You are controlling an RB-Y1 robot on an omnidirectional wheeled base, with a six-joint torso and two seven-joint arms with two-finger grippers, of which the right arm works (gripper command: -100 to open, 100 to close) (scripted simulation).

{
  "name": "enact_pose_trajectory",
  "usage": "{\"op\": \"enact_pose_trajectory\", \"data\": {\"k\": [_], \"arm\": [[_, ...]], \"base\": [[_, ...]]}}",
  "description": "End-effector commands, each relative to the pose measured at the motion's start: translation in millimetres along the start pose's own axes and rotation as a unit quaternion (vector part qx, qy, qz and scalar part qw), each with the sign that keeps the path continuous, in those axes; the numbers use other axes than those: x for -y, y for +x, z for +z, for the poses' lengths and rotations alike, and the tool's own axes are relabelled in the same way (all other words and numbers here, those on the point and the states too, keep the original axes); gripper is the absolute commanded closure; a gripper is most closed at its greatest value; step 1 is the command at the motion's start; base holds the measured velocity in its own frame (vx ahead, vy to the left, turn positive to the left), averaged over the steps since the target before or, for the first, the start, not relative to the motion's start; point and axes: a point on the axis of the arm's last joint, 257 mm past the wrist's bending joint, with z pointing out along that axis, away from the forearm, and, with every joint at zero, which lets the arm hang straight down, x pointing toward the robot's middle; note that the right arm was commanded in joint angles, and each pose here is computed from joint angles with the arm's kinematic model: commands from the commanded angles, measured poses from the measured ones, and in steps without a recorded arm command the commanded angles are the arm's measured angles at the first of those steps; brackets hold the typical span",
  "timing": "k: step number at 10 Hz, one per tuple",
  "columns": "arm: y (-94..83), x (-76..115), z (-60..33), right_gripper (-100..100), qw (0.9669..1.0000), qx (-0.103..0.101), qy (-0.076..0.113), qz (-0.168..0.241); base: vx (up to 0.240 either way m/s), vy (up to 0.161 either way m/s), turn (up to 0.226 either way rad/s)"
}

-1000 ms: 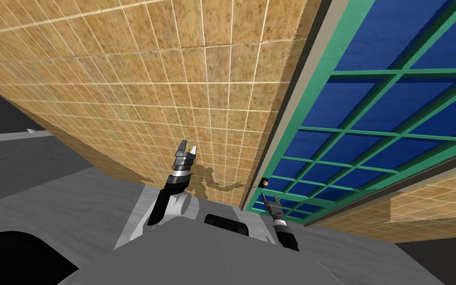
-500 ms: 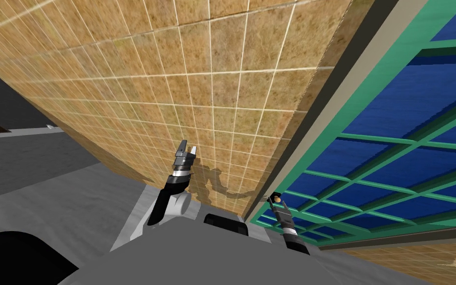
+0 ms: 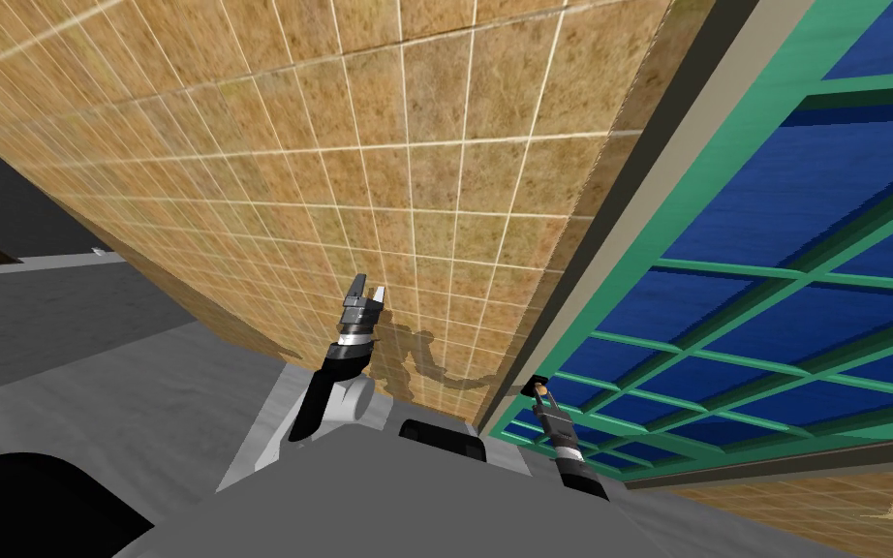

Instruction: Pull the door open

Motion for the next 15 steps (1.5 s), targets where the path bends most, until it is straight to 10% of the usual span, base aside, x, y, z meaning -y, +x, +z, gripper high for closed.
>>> {"op": "enact_pose_trajectory", "data": {"k": [1,8,15], "arm": [[1.6,-3.5,0.5,100,1.0000,-0.002,-0.002,0.002],[-0.2,0.2,2.6,100,0.9973,0.001,0.003,0.073],[-0.6,-0.3,6.2,100,0.9854,0.002,0.005,0.170]], "base": [[0.000,0.000,0.000],[-0.017,-0.008,0.015],[-0.026,-0.010,0.026]]}}
